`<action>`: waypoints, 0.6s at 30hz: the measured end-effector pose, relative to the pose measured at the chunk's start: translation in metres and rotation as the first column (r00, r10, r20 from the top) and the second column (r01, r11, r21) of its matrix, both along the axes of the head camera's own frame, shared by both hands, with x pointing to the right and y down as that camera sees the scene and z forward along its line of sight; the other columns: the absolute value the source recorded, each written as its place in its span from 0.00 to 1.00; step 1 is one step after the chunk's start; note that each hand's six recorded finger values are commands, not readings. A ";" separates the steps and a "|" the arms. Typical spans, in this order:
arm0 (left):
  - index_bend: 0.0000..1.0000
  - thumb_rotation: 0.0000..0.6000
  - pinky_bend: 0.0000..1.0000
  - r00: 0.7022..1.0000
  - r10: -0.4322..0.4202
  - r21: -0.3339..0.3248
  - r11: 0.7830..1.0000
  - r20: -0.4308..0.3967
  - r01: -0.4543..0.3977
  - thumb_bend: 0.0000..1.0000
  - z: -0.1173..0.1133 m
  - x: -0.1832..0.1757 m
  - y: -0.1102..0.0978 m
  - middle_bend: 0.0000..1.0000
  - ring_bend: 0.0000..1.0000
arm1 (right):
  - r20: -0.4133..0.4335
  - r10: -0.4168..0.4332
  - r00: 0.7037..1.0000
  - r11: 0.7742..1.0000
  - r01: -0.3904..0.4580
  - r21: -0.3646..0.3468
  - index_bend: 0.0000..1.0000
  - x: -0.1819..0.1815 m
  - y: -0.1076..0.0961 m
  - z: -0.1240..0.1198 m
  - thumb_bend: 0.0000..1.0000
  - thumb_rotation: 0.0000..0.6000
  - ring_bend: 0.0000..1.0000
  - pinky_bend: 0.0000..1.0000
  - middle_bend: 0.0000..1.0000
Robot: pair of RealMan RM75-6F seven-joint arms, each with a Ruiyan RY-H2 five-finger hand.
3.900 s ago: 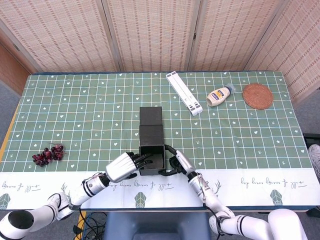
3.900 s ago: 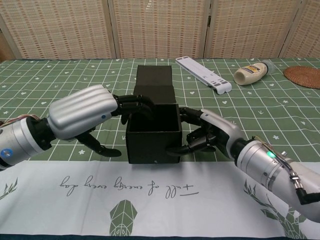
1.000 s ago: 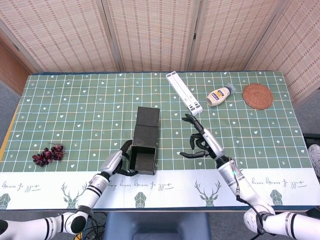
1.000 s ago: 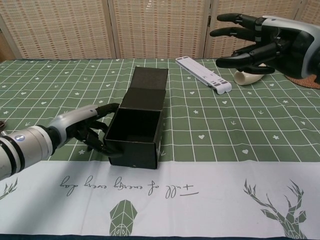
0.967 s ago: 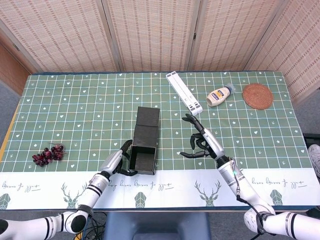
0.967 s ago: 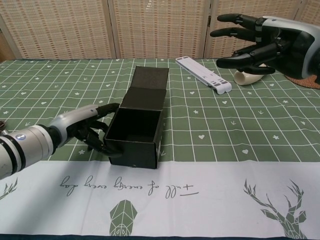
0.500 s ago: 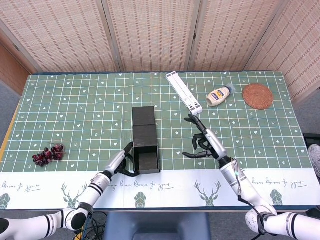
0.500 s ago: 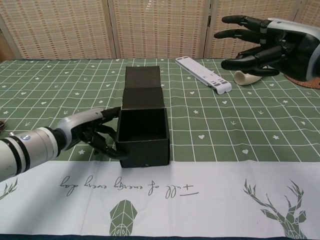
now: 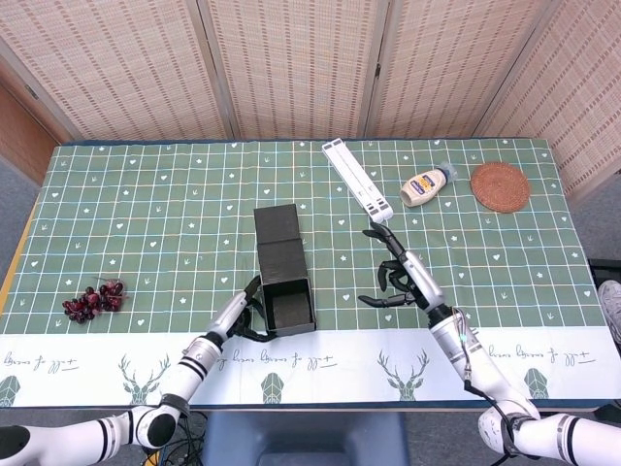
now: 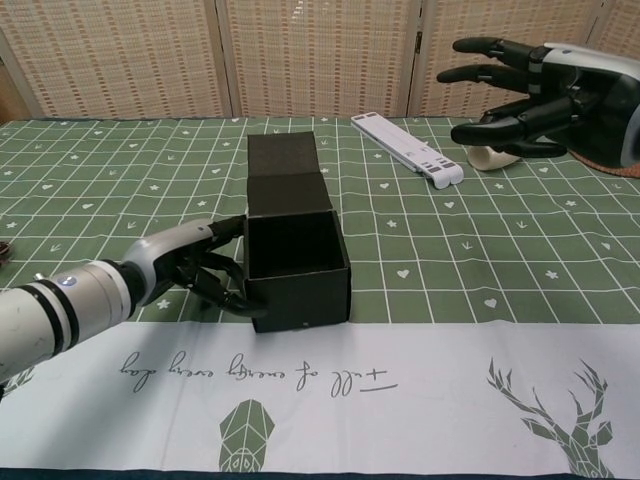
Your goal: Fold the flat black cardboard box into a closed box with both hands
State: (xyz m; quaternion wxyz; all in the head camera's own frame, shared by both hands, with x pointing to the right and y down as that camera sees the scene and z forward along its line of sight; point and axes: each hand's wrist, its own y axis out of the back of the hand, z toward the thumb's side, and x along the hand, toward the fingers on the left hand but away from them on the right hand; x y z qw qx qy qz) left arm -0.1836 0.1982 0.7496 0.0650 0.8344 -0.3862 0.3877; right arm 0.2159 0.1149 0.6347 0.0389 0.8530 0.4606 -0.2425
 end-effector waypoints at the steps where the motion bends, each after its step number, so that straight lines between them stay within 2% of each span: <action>1: 0.01 1.00 0.75 1.000 -0.005 0.000 1.000 0.000 0.005 0.07 0.001 0.000 0.000 0.04 0.46 | 0.000 0.001 1.000 1.000 -0.001 0.000 0.00 0.000 0.000 0.000 0.06 1.00 0.71 1.00 0.10; 3: 0.03 1.00 0.75 1.000 -0.017 0.000 1.000 0.000 0.017 0.07 0.002 0.000 -0.001 0.09 0.47 | -0.002 0.002 1.000 1.000 -0.002 0.000 0.00 0.000 0.000 0.001 0.06 1.00 0.71 1.00 0.10; 8: 0.17 1.00 0.75 0.999 -0.042 -0.010 0.999 -0.001 0.042 0.07 0.005 0.000 0.000 0.24 0.48 | -0.005 0.001 1.000 1.000 -0.001 -0.002 0.00 0.000 0.000 0.002 0.06 1.00 0.71 1.00 0.10; 13: 0.25 1.00 0.75 0.997 -0.075 -0.009 0.997 -0.009 0.075 0.07 0.006 0.000 0.000 0.31 0.49 | -0.008 -0.005 1.000 1.000 0.005 -0.006 0.00 -0.002 0.002 0.004 0.06 1.00 0.71 1.00 0.10; 18: 0.27 1.00 0.75 0.995 -0.096 0.001 0.995 -0.020 0.097 0.07 0.005 -0.001 -0.002 0.33 0.49 | -0.011 -0.005 1.000 1.000 0.004 -0.014 0.00 -0.003 0.003 0.007 0.07 1.00 0.71 1.00 0.11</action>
